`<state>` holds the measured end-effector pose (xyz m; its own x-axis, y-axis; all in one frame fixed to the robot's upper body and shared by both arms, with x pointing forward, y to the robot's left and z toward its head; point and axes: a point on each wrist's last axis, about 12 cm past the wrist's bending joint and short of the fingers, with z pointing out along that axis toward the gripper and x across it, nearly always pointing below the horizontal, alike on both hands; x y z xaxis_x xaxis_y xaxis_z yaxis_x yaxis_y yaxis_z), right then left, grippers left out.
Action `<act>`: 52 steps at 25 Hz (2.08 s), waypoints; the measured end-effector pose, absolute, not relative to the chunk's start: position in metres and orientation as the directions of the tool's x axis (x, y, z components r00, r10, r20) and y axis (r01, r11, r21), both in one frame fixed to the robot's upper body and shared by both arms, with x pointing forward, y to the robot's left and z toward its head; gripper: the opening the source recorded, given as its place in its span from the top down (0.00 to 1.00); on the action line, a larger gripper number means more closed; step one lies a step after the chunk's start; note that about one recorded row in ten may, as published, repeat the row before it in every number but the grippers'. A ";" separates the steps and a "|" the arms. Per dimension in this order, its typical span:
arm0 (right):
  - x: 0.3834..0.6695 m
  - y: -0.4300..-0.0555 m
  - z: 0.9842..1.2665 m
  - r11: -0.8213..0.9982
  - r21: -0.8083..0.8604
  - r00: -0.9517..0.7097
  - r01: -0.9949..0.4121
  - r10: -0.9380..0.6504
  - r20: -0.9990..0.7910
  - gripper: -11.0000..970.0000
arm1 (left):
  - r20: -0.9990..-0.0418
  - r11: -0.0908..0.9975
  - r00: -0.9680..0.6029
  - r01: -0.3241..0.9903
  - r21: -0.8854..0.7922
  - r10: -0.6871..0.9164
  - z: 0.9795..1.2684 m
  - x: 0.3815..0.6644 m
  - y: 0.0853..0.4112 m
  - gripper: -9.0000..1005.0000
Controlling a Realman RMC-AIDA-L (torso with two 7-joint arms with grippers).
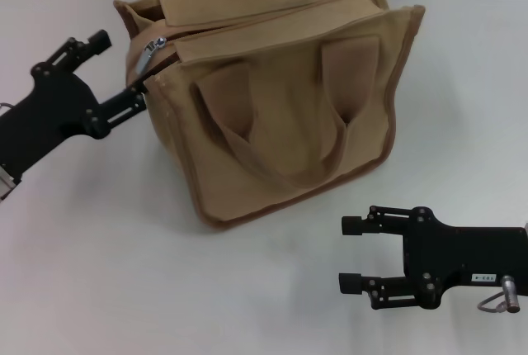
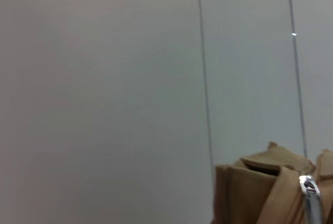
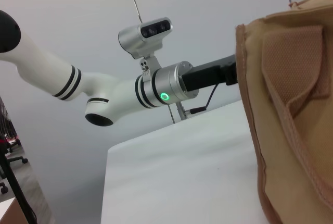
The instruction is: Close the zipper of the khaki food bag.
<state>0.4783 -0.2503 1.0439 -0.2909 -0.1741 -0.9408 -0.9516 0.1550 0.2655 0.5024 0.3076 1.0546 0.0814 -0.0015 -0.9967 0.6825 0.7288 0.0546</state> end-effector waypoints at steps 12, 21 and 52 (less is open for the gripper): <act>0.478 -0.250 1.044 0.155 0.266 -0.292 -0.951 -0.175 -0.940 0.19 | -0.981 0.732 0.190 0.665 0.150 0.028 1.058 0.487 0.317 0.17; 0.478 -0.250 1.044 0.154 0.266 -0.291 -0.952 -0.174 -0.941 0.19 | -0.980 0.733 0.196 0.663 0.149 0.022 1.059 0.488 0.316 0.54; 0.588 -0.188 1.193 -0.084 0.524 -0.530 -0.847 0.074 -0.845 0.19 | -0.968 0.739 0.245 0.660 0.133 -0.044 1.065 0.485 0.313 0.98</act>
<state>0.5879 -0.1884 1.1931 -0.5300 0.0740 -0.8448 -0.8474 -0.0841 0.5243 0.4846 0.3135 1.0653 0.2452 -0.0443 -0.9685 0.6602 0.7391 0.1334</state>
